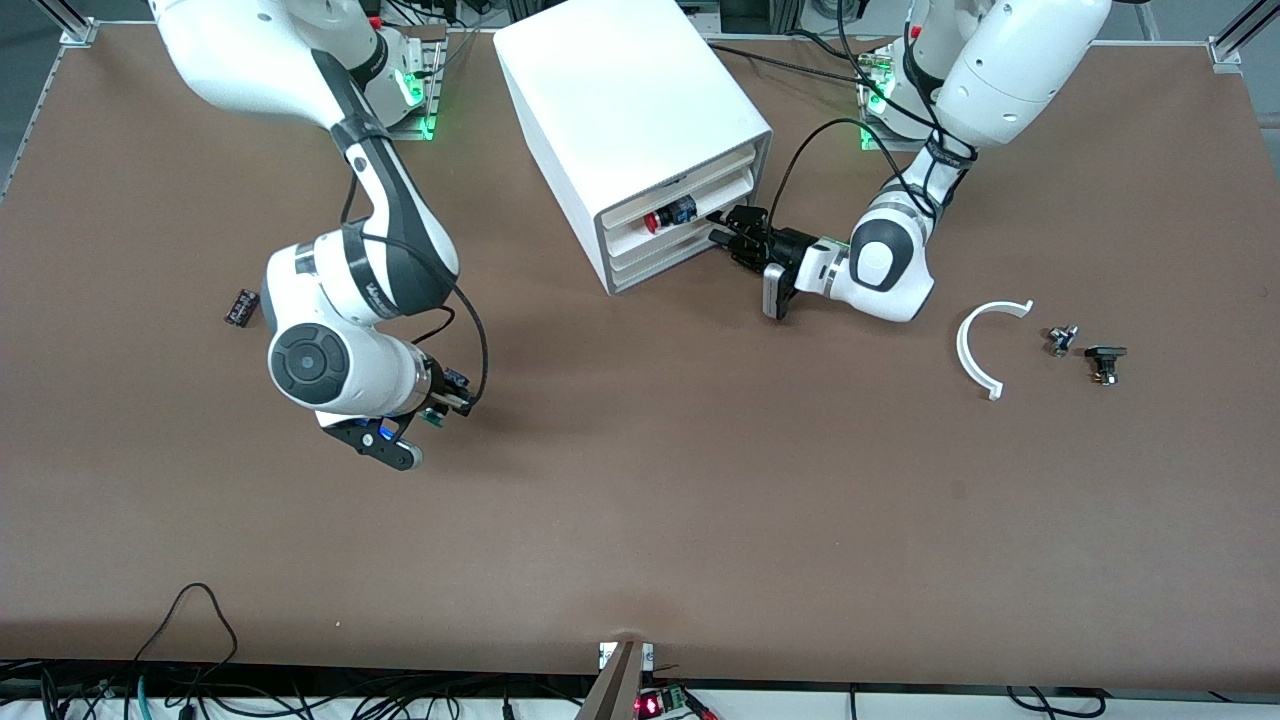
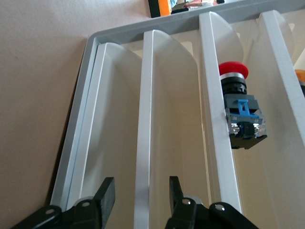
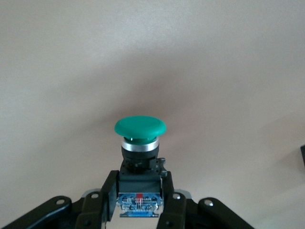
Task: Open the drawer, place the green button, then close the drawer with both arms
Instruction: 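Pull the drawer open with the left gripper while the right gripper grasps the button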
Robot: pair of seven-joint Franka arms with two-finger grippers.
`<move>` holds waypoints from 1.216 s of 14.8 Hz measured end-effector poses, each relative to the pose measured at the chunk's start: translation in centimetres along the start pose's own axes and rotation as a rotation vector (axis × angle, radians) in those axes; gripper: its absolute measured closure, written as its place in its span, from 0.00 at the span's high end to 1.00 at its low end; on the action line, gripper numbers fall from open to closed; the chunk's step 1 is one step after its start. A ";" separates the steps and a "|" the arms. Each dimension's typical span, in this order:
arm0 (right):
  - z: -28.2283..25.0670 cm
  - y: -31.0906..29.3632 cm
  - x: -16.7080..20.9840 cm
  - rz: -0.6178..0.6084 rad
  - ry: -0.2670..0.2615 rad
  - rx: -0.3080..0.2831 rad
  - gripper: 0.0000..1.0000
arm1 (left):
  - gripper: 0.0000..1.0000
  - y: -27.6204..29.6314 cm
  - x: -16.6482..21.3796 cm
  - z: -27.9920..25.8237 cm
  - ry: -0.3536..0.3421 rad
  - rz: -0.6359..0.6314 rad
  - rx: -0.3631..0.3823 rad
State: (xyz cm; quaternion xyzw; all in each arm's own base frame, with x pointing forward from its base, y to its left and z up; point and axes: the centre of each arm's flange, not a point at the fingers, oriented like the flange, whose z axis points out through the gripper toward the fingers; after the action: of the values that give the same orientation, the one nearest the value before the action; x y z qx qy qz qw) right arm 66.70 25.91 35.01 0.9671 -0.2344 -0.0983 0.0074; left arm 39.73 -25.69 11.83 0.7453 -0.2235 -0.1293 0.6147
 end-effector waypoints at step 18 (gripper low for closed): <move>-9.9 -5.9 -6.1 0.187 0.051 0.172 0.41 | 0.11 -0.8 -0.3 -1.9 0.023 -0.023 0.008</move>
State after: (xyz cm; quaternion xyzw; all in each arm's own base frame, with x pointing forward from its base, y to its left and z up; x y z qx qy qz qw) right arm 65.97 33.60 45.47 0.9403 -0.3308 -0.0521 -0.0607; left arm 40.44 -23.81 11.41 0.7518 -0.2085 -0.1267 0.6126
